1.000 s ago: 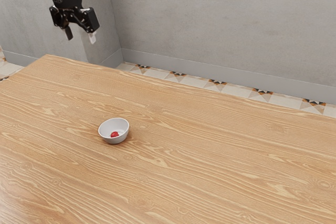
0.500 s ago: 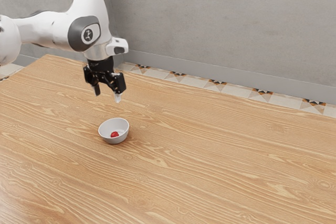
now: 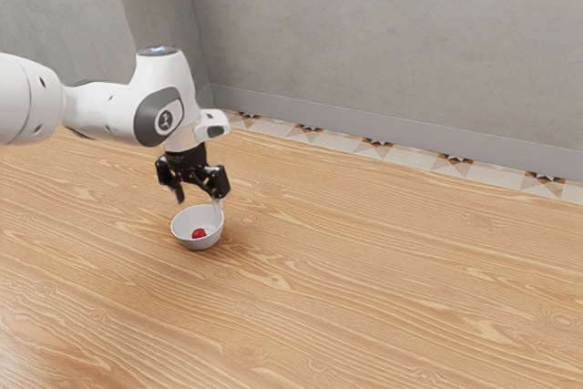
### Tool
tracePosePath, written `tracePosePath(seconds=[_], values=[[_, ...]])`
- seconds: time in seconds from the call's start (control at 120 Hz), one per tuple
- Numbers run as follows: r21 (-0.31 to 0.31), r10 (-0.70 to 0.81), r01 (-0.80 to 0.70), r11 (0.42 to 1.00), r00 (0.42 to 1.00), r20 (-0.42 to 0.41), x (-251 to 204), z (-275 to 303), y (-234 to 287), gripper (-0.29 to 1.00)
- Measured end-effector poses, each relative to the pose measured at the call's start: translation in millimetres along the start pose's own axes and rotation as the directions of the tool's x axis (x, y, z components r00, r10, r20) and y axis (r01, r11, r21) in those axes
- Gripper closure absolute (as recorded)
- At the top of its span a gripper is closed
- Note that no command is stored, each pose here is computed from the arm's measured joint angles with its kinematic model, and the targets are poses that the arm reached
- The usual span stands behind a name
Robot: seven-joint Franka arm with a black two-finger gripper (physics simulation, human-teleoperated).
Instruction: Take strawberry from the bowl
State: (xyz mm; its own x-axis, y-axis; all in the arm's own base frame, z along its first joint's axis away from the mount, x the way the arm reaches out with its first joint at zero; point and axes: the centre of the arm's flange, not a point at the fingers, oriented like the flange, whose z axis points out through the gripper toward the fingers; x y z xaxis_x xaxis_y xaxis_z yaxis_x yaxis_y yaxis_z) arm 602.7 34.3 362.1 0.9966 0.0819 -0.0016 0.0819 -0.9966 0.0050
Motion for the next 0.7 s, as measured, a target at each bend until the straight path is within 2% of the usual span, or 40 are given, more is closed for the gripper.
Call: tracePosePath(seconds=[0.108, 0.225, 0.4, 0.7], values=[[-0.006, -0.180, 0.180, 0.984, 0.984, -0.015, 0.3, -2.4, -2.9, 0.02], [-0.015, -0.391, 0.391, 0.920, 0.920, -0.028, 0.9, -2.7, -11.0, 0.02], [-0.039, -0.638, 0.636, 0.770, 0.769, -0.044, -0.1, 1.6, -24.1, 0.05], [-0.037, -0.857, 0.856, 0.515, 0.514, -0.025, -3.4, 24.0, -27.3, 0.32]])
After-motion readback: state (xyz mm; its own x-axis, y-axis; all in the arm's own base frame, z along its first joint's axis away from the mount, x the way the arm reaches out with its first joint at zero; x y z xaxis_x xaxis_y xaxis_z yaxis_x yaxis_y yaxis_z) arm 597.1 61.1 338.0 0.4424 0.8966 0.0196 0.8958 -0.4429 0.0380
